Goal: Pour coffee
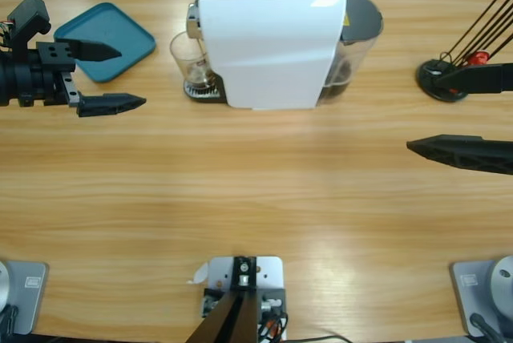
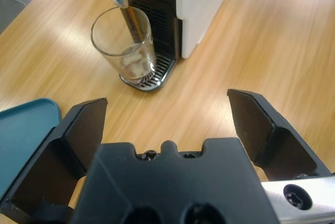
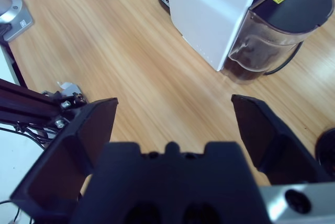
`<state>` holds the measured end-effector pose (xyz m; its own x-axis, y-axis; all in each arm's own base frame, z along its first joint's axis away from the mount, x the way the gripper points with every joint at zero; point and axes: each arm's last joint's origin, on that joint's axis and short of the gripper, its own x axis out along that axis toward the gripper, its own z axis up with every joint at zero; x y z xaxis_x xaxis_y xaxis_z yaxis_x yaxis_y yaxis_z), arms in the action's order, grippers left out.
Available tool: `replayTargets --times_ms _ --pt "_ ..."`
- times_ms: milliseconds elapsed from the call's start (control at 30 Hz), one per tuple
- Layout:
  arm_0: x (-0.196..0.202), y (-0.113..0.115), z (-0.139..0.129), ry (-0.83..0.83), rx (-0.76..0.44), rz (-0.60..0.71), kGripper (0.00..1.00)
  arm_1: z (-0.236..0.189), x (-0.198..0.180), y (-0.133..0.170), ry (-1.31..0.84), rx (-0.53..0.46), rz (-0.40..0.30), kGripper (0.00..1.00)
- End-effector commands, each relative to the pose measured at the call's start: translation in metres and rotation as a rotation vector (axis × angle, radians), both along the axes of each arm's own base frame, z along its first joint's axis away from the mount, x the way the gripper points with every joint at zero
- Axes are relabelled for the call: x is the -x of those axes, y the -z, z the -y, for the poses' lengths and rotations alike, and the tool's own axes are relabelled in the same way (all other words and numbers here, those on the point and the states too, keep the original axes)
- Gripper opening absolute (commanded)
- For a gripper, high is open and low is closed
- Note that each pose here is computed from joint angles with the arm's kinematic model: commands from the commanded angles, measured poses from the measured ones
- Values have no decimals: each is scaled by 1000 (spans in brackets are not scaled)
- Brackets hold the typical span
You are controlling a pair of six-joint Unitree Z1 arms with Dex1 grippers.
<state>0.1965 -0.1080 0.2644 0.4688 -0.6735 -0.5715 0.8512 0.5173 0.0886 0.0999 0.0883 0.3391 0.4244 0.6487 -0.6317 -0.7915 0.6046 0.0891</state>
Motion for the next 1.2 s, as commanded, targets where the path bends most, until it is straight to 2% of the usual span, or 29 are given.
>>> replayTargets --times_ms 33,267,1200 --pt "8 3 -5 -8 4 2 996 3 6 8 8 10 -28 1000" --pt "8 4 -5 -9 3 -2 996 3 6 7 0 0 -13 1000" --pt "6 7 -5 -9 -10 -9 1000 -4 -2 10 -11 9 -33 1000"
